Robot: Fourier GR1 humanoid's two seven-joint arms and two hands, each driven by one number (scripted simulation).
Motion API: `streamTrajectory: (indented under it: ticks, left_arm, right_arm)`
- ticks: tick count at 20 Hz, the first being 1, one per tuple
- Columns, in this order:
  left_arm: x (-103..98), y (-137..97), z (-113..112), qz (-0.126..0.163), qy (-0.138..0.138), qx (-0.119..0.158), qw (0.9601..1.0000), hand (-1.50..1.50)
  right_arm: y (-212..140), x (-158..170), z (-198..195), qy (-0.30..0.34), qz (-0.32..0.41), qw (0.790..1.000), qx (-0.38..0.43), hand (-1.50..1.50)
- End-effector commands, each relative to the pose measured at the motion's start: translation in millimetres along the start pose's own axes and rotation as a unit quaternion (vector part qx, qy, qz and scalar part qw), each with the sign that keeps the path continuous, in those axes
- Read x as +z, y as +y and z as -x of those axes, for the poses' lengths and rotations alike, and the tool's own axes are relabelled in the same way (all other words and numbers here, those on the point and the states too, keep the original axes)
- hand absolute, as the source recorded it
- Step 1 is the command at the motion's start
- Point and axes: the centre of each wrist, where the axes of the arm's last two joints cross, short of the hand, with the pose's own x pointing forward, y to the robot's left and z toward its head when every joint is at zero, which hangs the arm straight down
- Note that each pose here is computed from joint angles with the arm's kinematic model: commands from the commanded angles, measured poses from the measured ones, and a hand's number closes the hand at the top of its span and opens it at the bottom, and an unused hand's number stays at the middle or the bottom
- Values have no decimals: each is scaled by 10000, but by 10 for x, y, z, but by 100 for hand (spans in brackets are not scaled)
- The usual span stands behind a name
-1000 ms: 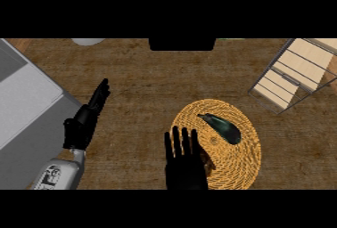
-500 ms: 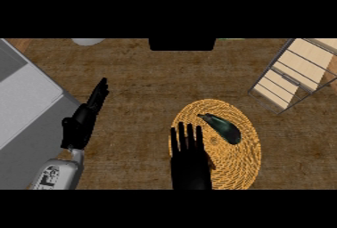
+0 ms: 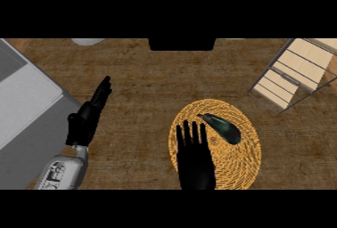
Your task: Pick the sweet potato from the placemat and place it in the tiered shelf
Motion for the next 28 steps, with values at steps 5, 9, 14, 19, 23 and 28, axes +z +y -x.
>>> streamTrajectory:
  ticks: [5, 9, 14, 19, 23, 28]
  left_arm:
    - [47, 107, 5, 64, 0, 77, 9999, 0]
    - [197, 36, 108, 28, -9, -27, 10000, 0]
    - [58, 40, 19, 20, -37, -50, 10000, 0]
    - [154, -32, -99, -16, 27, -16, 10000, 0]
    - [201, 102, 108, -36, 95, -49, 9999, 0]
    - [149, 107, 62, -193, 6, -15, 9998, 0]
  right_arm:
    - [138, -121, 119, -13, -58, 10000, -29, -150]
    - [67, -132, 137, -78, -324, 9991, 277, 150]
    - [213, 21, 93, -368, -187, 9964, 741, 150]
    - [279, -73, 205, -476, 55, 9970, 613, 150]
    - [279, 208, 854, -1371, -127, 9903, -171, 150]
    - [386, 496, 1246, -2712, -755, 9499, -1359, 150]
